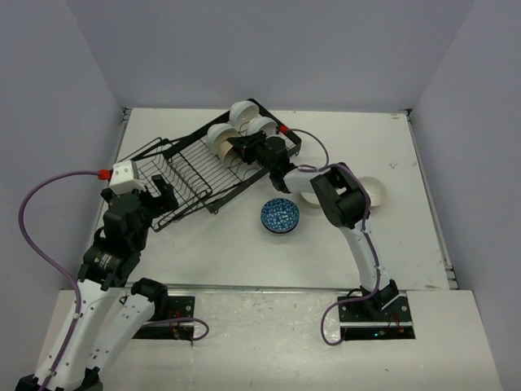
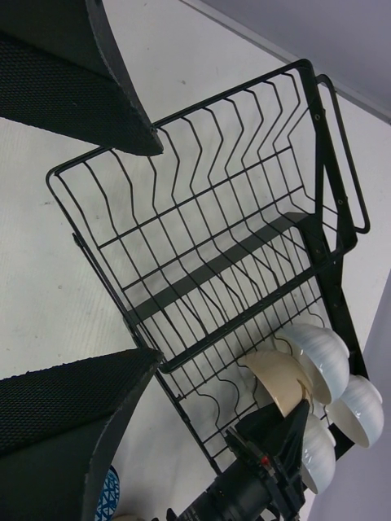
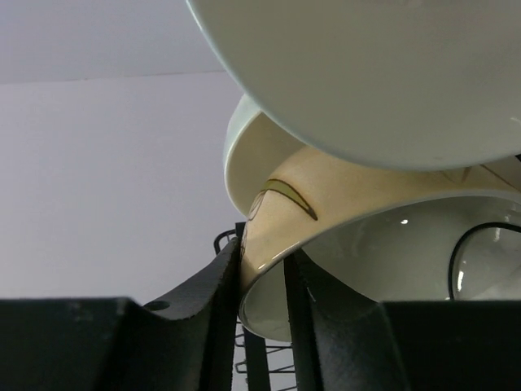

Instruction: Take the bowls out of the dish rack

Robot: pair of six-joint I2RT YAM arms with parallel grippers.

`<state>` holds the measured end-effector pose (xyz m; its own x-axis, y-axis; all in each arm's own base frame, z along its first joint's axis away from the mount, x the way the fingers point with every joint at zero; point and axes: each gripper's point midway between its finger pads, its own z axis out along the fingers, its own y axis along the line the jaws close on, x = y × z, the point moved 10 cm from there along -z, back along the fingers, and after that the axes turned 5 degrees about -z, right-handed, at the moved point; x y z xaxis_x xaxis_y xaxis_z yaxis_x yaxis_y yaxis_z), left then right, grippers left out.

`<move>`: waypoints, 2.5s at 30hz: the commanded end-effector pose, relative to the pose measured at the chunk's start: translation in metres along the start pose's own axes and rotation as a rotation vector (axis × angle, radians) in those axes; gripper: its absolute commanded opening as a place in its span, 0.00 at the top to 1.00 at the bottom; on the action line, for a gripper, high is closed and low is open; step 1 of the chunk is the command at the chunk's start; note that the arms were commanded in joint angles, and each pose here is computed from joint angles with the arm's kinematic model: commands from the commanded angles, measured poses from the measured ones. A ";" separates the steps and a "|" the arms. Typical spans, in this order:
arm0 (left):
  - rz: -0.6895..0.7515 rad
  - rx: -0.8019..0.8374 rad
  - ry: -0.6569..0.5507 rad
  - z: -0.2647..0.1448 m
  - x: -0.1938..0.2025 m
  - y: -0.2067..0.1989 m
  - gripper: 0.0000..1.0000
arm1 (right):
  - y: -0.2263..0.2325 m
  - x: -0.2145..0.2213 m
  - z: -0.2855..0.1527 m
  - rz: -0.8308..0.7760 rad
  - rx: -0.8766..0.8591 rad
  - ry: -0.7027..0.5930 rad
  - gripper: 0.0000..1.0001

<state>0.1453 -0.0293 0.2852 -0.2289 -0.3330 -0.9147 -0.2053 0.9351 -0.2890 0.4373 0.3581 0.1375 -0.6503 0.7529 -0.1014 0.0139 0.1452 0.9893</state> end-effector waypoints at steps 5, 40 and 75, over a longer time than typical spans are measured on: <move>0.002 0.022 -0.040 0.001 -0.006 -0.003 0.00 | 0.003 0.004 0.006 0.083 -0.091 0.003 0.78; 0.000 0.016 -0.042 0.000 -0.005 -0.002 0.00 | 0.052 0.004 -0.041 0.126 -0.587 0.028 1.00; 0.001 0.015 -0.044 0.000 -0.006 -0.002 0.00 | 0.143 -0.003 -0.082 -0.036 -0.947 0.134 1.00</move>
<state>0.1447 -0.0291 0.2864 -0.2202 -0.3358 -0.9158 -0.2026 0.9342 -0.2938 0.4184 0.3523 0.1665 -0.7568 0.6533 -0.0202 -0.1741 -0.1717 0.9696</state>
